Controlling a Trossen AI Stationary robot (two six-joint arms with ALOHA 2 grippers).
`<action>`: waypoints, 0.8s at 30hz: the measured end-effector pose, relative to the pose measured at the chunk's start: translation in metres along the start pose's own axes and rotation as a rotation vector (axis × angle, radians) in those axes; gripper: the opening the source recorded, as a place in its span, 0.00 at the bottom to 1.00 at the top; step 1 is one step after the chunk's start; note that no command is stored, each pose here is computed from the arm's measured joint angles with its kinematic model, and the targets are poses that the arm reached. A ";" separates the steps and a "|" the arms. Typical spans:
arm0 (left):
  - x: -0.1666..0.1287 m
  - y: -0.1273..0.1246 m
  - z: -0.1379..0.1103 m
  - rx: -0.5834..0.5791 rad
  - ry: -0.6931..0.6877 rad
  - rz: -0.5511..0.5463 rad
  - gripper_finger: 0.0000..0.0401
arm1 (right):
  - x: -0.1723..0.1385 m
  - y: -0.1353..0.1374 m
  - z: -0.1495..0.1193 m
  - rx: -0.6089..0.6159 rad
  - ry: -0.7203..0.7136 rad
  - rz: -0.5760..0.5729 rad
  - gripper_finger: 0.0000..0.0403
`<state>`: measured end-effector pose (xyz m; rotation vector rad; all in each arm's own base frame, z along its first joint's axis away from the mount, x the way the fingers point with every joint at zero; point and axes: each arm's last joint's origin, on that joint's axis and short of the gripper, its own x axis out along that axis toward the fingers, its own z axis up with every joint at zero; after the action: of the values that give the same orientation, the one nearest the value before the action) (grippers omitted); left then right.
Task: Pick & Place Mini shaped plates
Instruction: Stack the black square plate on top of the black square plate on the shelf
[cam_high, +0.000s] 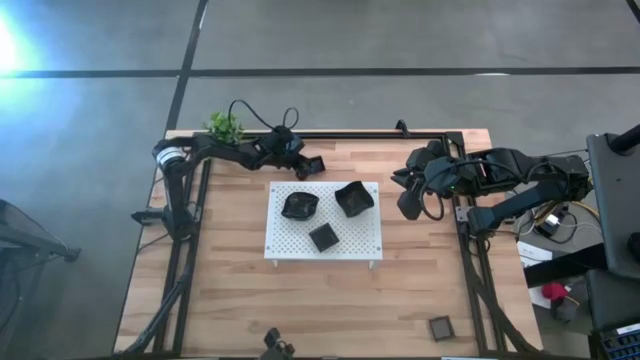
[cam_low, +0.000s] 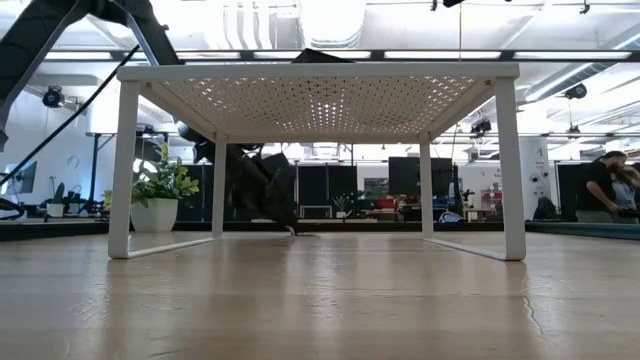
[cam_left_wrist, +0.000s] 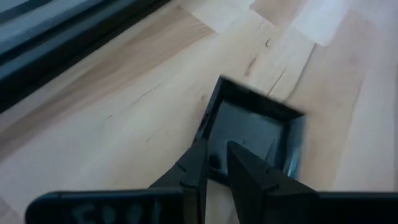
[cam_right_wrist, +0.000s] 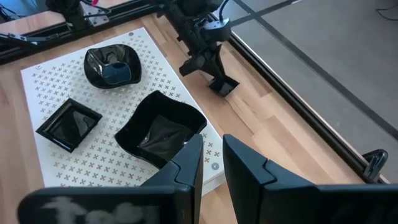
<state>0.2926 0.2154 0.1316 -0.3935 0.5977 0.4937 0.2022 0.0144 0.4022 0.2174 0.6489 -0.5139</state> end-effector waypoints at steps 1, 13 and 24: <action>0.001 0.000 0.000 0.000 0.001 0.000 0.14 | 0.000 0.000 0.000 0.000 0.000 0.000 0.14; 0.002 -0.001 -0.001 0.003 0.005 -0.002 0.14 | 0.000 0.000 0.000 -0.001 0.000 0.001 0.14; 0.002 -0.001 -0.001 -0.005 0.005 -0.001 0.11 | 0.000 0.000 0.000 -0.001 0.000 0.001 0.14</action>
<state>0.2942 0.2148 0.1300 -0.3995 0.6012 0.4936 0.2021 0.0144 0.4022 0.2170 0.6492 -0.5125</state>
